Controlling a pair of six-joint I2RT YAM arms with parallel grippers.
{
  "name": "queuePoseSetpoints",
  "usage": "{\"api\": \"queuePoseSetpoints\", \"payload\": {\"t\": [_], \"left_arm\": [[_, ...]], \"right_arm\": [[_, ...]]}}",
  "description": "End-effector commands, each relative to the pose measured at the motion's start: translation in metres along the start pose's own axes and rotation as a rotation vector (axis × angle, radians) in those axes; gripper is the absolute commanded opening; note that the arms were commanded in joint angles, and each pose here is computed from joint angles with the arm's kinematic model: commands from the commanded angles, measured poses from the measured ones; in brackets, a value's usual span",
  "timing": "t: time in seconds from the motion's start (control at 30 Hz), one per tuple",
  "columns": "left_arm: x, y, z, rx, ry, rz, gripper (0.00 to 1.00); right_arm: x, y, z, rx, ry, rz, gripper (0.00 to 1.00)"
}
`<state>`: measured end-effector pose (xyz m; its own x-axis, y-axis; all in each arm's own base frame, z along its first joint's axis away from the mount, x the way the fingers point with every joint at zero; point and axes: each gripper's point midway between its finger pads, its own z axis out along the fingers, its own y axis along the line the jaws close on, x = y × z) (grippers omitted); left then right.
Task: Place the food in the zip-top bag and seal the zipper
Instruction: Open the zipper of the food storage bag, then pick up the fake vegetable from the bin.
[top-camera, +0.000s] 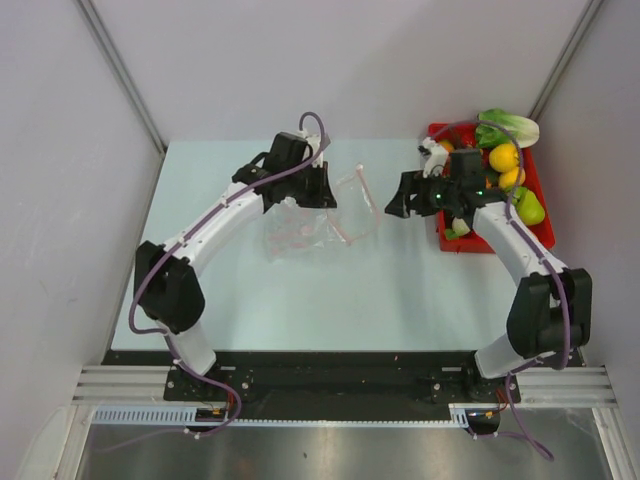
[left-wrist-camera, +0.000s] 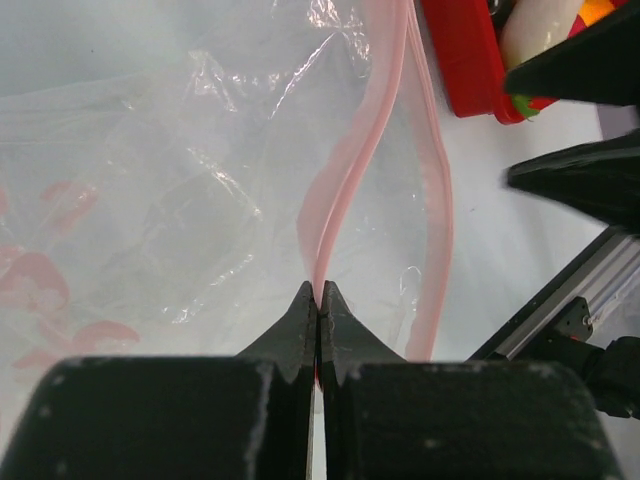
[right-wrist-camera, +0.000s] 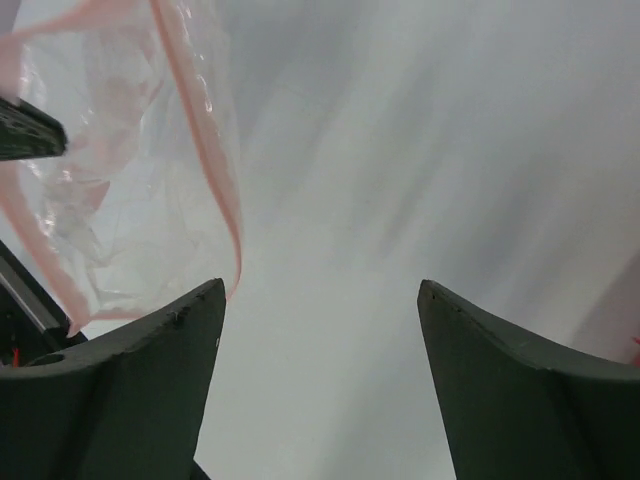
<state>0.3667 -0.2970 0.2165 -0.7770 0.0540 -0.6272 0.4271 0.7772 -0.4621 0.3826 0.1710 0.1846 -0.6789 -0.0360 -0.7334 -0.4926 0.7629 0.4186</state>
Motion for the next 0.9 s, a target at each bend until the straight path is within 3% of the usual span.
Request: {"api": "queuePoseSetpoints", "payload": {"t": [0.0,0.1,0.13,0.2,0.23,0.33,0.43,0.7,0.87], "left_arm": [[-0.012,-0.01,0.013,0.034,-0.025,-0.007,0.0],[-0.011,-0.011,0.02,0.049,-0.013,-0.012,0.0],[-0.011,-0.013,0.022,0.057,-0.011,-0.009,0.0],[-0.013,-0.014,0.023,0.064,-0.016,-0.007,0.0],[-0.014,-0.016,0.024,0.073,-0.018,-0.003,0.0],[-0.013,-0.019,0.026,0.08,-0.017,0.004,0.0],[-0.01,-0.019,0.026,0.079,-0.014,0.003,0.0],[-0.009,-0.018,0.026,0.075,-0.023,-0.011,0.0],[-0.013,-0.018,0.025,0.072,-0.031,-0.008,0.0]], "right_arm": [[-0.041,-0.011,-0.064,0.076,-0.123,-0.028,0.84],[-0.035,-0.038,-0.097,0.171,-0.105,-0.115,0.88],[-0.034,-0.051,-0.106,0.214,-0.082,-0.252,0.91],[-0.025,-0.071,-0.123,0.295,-0.008,-0.385,0.92],[-0.021,-0.083,-0.129,0.317,0.051,-0.554,0.92],[-0.003,-0.114,-0.14,0.382,0.185,-0.635,0.94],[-0.007,-0.148,-0.148,0.488,0.211,-0.484,0.93],[0.009,-0.187,-0.142,0.483,0.025,0.434,0.88],[0.006,-0.204,-0.131,0.451,-0.04,0.607,0.88]]}}
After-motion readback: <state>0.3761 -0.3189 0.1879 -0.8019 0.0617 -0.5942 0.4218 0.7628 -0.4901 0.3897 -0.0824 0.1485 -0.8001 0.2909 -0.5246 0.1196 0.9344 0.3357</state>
